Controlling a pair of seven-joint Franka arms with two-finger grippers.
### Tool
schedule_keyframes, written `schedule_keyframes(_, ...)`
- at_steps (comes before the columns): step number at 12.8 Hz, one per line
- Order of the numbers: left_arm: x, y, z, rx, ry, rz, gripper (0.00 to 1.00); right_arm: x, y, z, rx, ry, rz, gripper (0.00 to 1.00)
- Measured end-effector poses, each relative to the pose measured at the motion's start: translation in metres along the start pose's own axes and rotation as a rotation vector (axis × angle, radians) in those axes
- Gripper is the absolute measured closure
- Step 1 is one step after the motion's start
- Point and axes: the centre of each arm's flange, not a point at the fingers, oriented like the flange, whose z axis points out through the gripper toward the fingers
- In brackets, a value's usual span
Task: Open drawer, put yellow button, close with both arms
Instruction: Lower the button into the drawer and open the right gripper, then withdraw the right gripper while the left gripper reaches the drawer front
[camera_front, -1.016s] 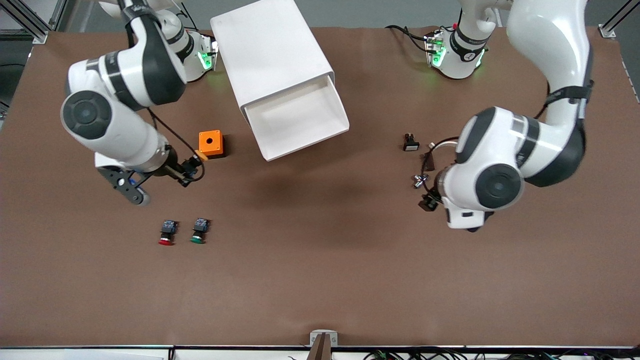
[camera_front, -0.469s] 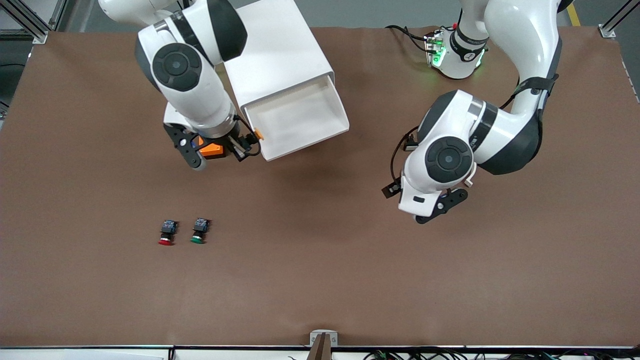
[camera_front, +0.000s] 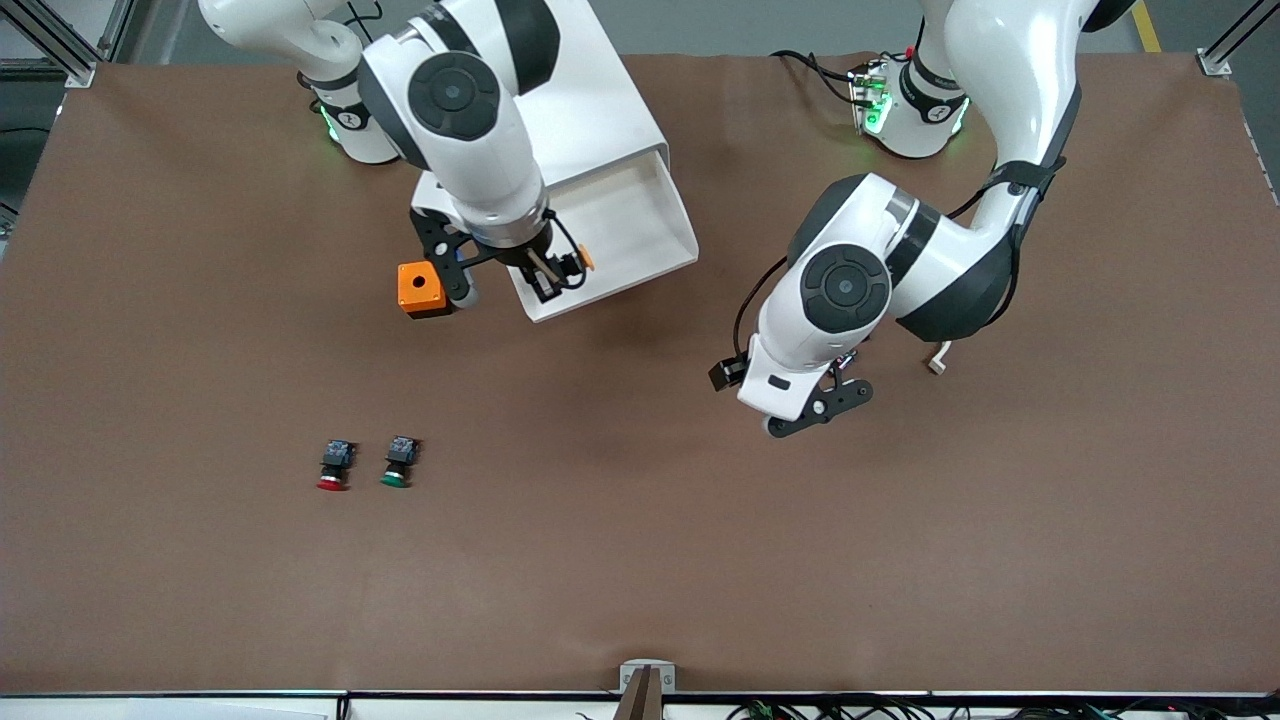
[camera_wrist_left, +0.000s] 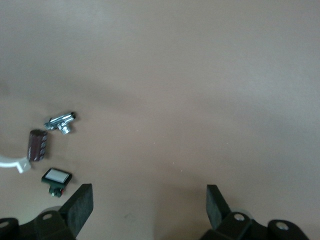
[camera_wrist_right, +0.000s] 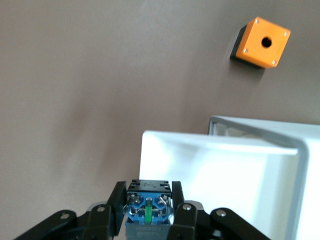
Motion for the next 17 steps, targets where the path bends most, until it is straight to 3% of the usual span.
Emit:
schedule_keyframes(5,-0.006,0.005,0.017,-0.012,-0.006,0.071,0.0,-0.034,-0.005,0.044,-0.004,0.036,0.025,0.59)
schedule_keyframes(7,-0.01,0.005,0.024,-0.003,-0.016,0.077,0.0,-0.034,-0.005,0.045,-0.004,0.037,0.039,0.44)
schedule_keyframes(11,-0.006,0.005,0.031,-0.012,-0.012,0.072,0.0,-0.026,-0.008,0.036,0.013,0.047,0.048,0.0)
schedule_keyframes(14,-0.005,0.008,0.039,-0.02,-0.013,0.074,0.0,0.021,-0.013,0.002,-0.009,0.068,0.007,0.0)
schedule_keyframes(17,-0.013,0.015,0.045,-0.02,-0.02,0.089,0.0,0.119,-0.016,-0.048,-0.036,0.054,-0.106,0.0)
